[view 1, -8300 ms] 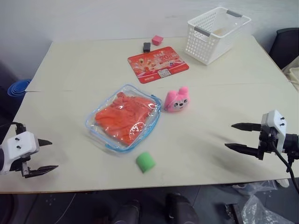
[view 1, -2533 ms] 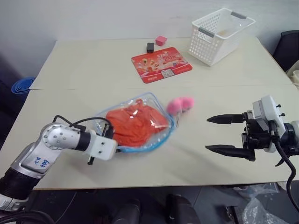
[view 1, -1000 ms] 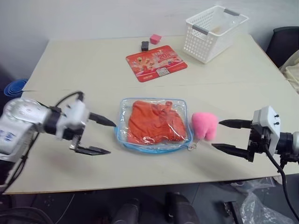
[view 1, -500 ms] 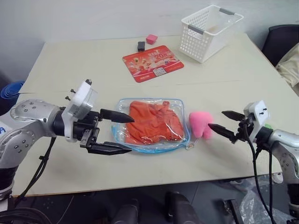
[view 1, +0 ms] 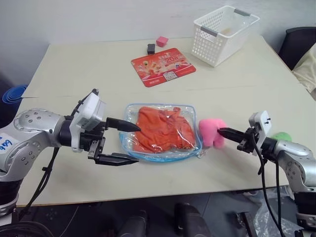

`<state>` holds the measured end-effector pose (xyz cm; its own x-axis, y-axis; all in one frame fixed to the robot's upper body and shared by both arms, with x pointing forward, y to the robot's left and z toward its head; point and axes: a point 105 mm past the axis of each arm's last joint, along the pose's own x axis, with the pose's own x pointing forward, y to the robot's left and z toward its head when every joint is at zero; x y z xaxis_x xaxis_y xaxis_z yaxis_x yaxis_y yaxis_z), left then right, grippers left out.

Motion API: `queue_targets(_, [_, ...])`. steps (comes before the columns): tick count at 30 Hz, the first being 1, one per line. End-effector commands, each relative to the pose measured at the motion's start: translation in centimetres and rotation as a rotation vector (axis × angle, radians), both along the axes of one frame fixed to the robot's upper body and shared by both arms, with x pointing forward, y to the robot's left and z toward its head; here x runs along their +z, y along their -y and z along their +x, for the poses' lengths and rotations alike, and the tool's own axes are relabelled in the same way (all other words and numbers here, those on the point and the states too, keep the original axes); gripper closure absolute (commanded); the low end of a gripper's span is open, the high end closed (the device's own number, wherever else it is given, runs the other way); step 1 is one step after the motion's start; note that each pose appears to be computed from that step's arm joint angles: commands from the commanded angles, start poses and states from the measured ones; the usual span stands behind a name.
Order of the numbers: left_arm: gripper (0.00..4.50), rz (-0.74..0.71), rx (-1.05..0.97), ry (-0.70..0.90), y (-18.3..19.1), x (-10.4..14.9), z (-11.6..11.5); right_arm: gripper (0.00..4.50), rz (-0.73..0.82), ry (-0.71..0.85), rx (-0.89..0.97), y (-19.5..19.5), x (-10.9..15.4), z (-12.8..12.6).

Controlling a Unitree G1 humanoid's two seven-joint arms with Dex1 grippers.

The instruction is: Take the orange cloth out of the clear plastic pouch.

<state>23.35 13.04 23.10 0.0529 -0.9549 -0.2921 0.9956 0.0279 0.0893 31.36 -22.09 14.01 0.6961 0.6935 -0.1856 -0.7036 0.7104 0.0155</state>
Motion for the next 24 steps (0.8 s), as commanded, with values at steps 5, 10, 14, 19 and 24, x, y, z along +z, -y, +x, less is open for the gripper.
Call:
queue_targets(5, [0.00, -0.030, 0.021, 0.083, 0.0, 1.2, 0.3, 4.47, -0.002, 0.139, -0.024, 2.0, 4.4, -1.0])
queue_targets(10, [0.00, -0.041, 0.025, 0.080, 0.1, 1.1, 0.5, 4.47, 0.029, 0.182, 0.311, -2.1, 8.7, -6.1])
queue_targets(14, [0.00, -0.036, 0.008, 0.079, 0.4, 1.0, 0.6, 4.47, -0.081, 0.179, 0.543, -5.9, 8.3, -8.0])
queue_targets(19, [0.00, -0.033, -0.021, 0.076, 1.2, 0.5, 0.9, 4.47, -0.386, 0.209, 0.755, -10.8, 2.8, -7.8])
queue_targets(24, [0.00, -0.028, -0.047, 0.076, 2.0, 0.1, 1.1, 4.47, -0.626, 0.318, 0.751, -12.3, -2.3, -5.4])
